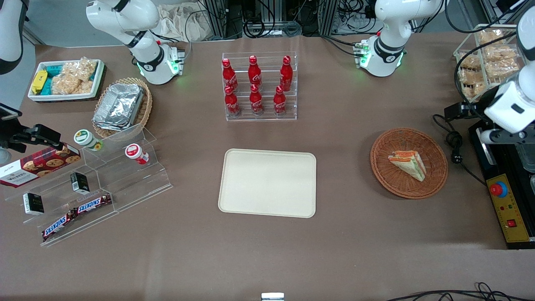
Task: Place sandwich from basket to tray
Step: 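Lower the open left gripper over the sandwich in the basket, then close the left gripper on the sandwich's crust edge, then lift the sandwich and carry it toward the cream tray, then lower the sandwich onto the tray and open the left gripper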
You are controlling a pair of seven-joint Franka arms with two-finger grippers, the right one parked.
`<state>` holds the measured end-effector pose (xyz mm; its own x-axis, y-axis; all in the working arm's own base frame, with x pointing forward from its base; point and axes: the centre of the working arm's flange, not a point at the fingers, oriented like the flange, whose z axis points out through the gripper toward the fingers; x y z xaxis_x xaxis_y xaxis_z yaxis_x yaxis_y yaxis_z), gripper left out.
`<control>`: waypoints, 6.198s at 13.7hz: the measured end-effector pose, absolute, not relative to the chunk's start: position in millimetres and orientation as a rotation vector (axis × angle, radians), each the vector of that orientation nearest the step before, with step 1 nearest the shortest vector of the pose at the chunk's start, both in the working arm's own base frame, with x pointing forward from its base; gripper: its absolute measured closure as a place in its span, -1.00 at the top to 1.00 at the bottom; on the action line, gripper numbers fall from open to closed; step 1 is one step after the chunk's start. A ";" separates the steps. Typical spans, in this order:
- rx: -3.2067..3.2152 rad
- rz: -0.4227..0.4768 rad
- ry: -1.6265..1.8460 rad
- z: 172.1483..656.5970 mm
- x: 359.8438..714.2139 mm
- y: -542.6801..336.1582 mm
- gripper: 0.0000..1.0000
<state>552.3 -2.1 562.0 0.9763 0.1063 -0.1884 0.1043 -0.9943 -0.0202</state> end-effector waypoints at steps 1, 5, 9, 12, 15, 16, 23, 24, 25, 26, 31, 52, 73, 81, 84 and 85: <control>-3.109 0.329 -0.268 546.6 553.7 10.1 1.00; -3.039 0.186 -0.742 488.7 560.2 38.7 1.00; -2.898 0.055 -1.205 413.2 547.0 35.2 1.00; -2.808 0.056 -1.356 376.8 533.7 31.3 1.00; -2.769 0.088 -1.414 353.3 529.7 31.3 1.00; -2.756 0.089 -1.443 345.8 531.4 31.4 1.00; -2.756 0.069 -1.479 298.7 528.3 30.6 1.00; -2.758 0.068 -1.480 293.1 526.6 30.4 1.00; -2.759 0.068 -1.480 288.7 526.0 30.3 1.00; -2.761 0.065 -1.482 285.2 526.2 30.2 1.00; -2.779 0.021 -1.492 262.2 522.8 29.4 1.00; -2.860 0.145 -1.221 477.4 594.1 -10.5 -0.68; -3.206 0.147 -0.087 269.0 598.8 -405.9 -0.70; -3.201 0.144 -0.096 267.5 601.2 -402.3 0.42; -3.204 0.135 -0.101 270.5 603.5 -401.5 0.98; -3.209 0.117 -0.108 277.0 607.2 -399.9 0.98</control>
<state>607.2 -399.9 277.0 0.9951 0.0648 -0.0751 0.0700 -0.9952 0.0688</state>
